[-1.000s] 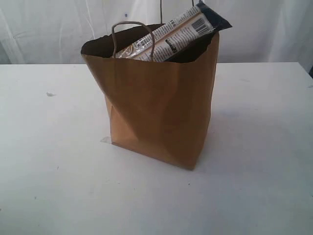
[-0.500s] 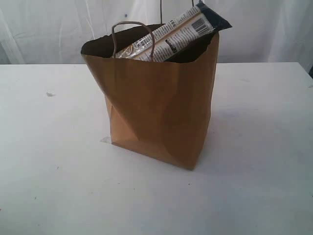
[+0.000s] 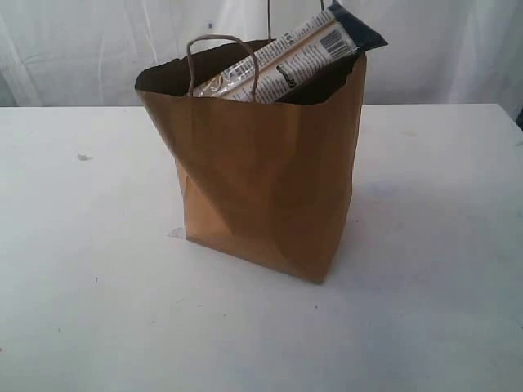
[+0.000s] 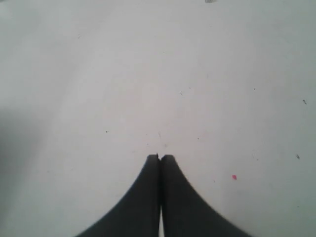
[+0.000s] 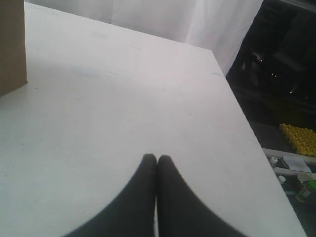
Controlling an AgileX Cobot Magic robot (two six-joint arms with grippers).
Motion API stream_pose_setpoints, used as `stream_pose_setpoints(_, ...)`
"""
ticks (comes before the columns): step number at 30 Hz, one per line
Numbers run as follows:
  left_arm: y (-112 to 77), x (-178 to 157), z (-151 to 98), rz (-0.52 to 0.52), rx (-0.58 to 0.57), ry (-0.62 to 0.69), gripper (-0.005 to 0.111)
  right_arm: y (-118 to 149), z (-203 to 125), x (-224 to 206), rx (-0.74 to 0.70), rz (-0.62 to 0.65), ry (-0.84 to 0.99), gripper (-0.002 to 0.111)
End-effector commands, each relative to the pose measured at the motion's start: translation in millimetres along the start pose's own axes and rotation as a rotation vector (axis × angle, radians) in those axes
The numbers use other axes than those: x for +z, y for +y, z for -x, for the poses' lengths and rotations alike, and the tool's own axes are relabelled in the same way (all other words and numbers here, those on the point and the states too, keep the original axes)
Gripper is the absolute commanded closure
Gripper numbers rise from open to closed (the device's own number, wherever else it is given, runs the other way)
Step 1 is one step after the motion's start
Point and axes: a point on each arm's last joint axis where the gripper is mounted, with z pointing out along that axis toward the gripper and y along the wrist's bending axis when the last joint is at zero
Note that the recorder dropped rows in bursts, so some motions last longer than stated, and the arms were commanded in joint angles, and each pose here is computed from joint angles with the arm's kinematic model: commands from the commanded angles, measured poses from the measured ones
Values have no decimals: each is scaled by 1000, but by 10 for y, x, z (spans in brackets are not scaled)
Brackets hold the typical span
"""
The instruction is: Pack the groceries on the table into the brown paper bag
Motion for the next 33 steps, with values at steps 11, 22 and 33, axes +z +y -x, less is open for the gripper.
stream_pose_setpoints(11, -2, 1, 43, -6, 13, -59, 107, -3, 13, -5, 8, -3, -5, 108)
stream_pose_setpoints(22, -2, 1, 43, -6, 13, -59, 107, -3, 13, -5, 8, -3, -5, 108)
stream_pose_setpoints(33, -2, 1, 43, -6, 13, -59, 107, -3, 13, -5, 8, -3, -5, 108)
